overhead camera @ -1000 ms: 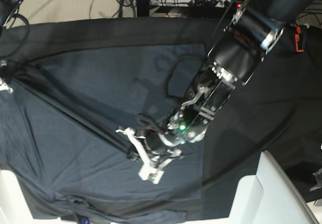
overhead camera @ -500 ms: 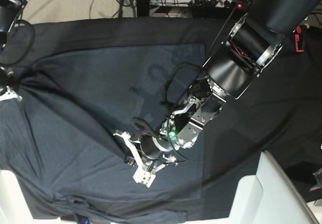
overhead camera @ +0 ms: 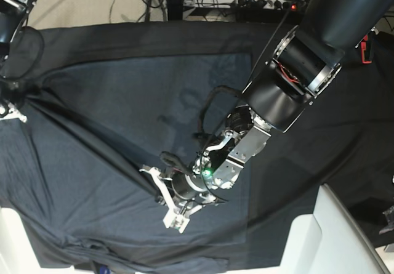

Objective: Fold the T-shirt properly

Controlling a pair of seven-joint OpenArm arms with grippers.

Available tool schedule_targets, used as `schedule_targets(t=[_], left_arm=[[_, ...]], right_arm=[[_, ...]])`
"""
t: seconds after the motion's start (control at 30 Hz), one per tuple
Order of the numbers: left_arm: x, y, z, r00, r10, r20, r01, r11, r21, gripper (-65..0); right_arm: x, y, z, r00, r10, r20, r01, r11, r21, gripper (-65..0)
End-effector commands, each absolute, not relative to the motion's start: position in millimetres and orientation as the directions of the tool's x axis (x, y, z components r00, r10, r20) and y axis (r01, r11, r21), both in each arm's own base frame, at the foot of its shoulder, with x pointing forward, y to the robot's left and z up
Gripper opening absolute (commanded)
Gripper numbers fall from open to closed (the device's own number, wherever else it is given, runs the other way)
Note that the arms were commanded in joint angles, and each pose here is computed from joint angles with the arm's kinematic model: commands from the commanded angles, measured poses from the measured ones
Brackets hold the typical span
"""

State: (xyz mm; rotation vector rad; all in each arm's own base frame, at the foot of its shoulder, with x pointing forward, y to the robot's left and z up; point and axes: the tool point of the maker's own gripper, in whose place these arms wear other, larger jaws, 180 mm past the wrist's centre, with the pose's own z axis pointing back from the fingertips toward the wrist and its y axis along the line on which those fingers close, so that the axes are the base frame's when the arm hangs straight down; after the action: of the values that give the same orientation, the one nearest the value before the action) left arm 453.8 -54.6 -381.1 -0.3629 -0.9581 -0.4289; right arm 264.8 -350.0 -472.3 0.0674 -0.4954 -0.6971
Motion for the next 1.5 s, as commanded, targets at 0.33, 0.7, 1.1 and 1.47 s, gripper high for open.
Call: schedule_targets(t=[0.33,0.7,1.1,1.47], left_arm=[[482.8,-60.2,-351.8,0.453,-0.167,0.876,0.493,0.865,-0.090,-37.7],[462.6,-4.6,-304.8,0.473,0.028,0.881,0.395,0.887,-0.240,-16.1],[288.3,119.5,-379.7,0.686,0.088,0.722,0.170,0.946,-0.276,-39.2],[205.5,127.3,-423.2,0.788,0.111,0.605,0.134,0.929,-0.345,-26.0]], right_arm=[[285.7,-369.2,-441.6,0.606,-0.597,0.526,0.577,0.785,0.227,-30.0],[236.8,-396.2,-398.8,0.417,-0.620,0.664,0.645,0.717,0.264,-21.5],[178.6,-375.7,-453.6,0.451,-0.717,0.531,0.646,0.673,0.360,-21.8],[195.5,-372.5,-482.0,0.421,-0.747,0.515,0.607,0.654,0.452,-21.0]])
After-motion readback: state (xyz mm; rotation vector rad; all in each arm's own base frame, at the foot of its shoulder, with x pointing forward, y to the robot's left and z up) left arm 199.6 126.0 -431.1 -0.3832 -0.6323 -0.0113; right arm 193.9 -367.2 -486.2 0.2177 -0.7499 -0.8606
